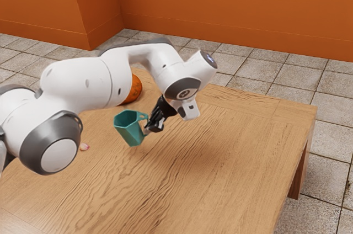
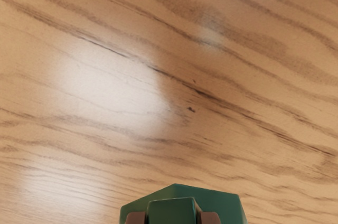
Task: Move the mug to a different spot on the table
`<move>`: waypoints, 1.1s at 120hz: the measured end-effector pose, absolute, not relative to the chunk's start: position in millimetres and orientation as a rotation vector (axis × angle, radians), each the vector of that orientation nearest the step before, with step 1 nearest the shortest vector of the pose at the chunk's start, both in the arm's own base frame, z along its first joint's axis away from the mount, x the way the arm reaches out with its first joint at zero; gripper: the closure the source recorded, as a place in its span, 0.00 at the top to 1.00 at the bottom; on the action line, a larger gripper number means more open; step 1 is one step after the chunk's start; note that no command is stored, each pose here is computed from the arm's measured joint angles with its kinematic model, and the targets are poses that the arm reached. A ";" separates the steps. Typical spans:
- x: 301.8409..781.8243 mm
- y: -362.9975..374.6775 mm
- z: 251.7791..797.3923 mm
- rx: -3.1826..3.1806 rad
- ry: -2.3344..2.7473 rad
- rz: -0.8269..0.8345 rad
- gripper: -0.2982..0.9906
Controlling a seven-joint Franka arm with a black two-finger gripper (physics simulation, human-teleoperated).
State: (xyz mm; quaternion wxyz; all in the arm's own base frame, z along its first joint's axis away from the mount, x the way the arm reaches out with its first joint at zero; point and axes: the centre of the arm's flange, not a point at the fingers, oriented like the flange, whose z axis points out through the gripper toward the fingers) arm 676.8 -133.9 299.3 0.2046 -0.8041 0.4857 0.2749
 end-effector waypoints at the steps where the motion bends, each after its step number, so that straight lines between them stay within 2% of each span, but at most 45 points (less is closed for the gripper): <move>1: 676.9 -134.0 299.2 -2.242 1.355 0.766 0.24; 32: 678.6 -143.1 297.1 -2.234 1.378 0.744 0.24; 114: 676.2 -149.8 250.2 -2.221 1.420 0.784 0.24; 120: 676.0 -149.8 248.8 -2.221 1.422 0.783 0.27; 132: 675.4 -150.0 245.6 -2.222 1.429 0.780 0.39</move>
